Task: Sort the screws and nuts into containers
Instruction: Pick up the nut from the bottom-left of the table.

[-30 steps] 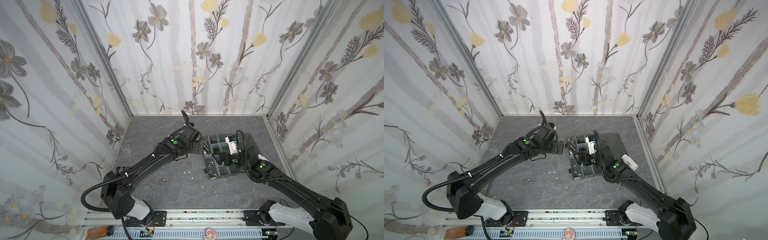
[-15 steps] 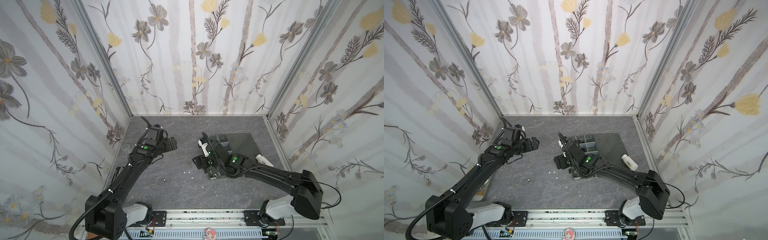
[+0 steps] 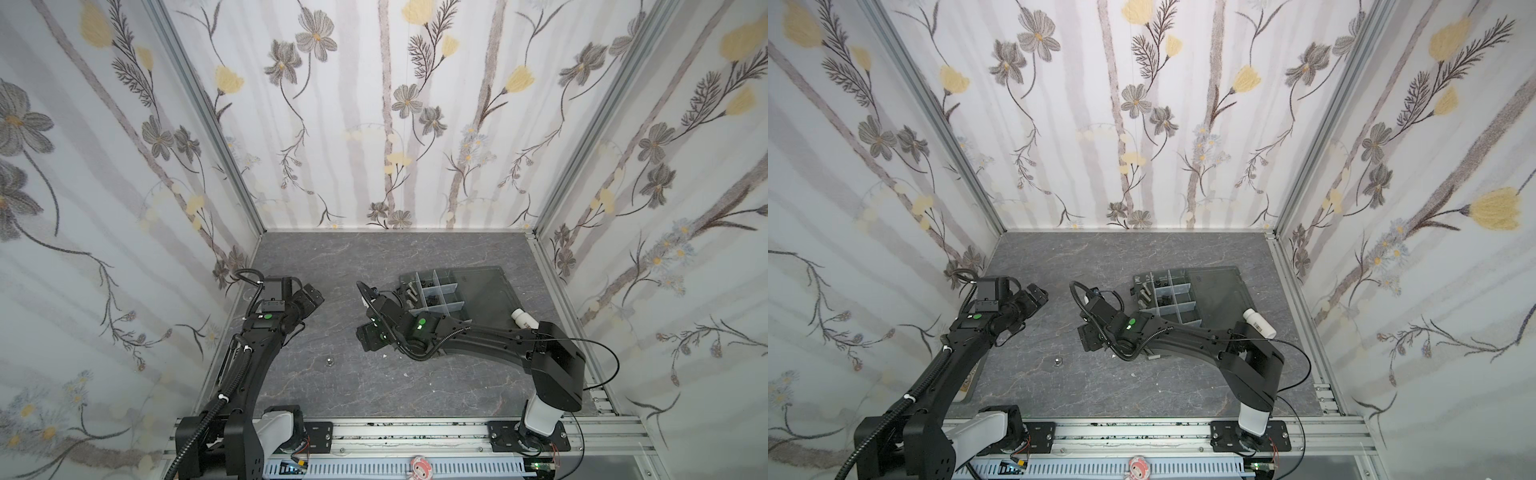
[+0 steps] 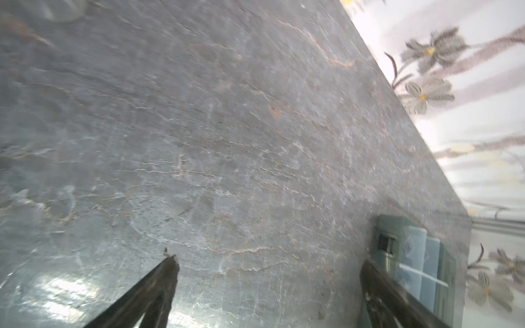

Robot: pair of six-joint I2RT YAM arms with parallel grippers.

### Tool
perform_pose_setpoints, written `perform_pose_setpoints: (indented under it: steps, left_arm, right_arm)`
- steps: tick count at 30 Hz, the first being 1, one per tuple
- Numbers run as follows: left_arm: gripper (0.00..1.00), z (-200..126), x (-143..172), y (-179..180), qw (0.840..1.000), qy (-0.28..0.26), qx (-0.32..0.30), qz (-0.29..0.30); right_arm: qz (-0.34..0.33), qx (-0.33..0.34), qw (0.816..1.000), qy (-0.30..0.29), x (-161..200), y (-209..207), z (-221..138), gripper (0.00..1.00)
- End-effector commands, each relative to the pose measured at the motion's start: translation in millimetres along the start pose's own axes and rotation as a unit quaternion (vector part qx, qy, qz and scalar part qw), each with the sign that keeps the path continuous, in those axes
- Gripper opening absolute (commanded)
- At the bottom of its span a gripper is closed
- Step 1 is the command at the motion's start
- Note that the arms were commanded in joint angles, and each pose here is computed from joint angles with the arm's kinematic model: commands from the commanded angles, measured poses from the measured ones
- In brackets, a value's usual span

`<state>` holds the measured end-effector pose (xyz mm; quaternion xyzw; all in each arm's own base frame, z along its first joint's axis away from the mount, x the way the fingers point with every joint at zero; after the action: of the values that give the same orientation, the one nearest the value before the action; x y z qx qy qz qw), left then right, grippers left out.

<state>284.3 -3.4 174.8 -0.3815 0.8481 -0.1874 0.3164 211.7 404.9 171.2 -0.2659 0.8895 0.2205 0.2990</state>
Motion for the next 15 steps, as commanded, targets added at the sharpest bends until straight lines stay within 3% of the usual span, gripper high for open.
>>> perform_pose_setpoints:
  steps: [1,15]
  left_arm:
    - [1.00,-2.9,-11.6,14.5,0.996,-0.053,-0.026,-0.060]
    - [1.00,-14.9,-21.5,87.7,0.970,-0.111,-0.100,-0.194]
  right_arm:
    - [0.018,-0.002,1.000,0.011,4.1,6.8,10.9,0.78]
    - [0.031,-0.002,0.998,0.060,16.8,40.9,58.2,0.78]
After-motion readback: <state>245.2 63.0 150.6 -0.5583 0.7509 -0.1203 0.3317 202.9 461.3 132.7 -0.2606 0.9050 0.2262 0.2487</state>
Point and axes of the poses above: each gripper's point midway between its finger pads, its own z axis out along the fingers, its own y axis along the line the jaws close on, x = y × z, the point moved 5 cm from there along -z, back along the fingers, and after that the axes turned 4 degrees about -z, right-handed, at the moved point
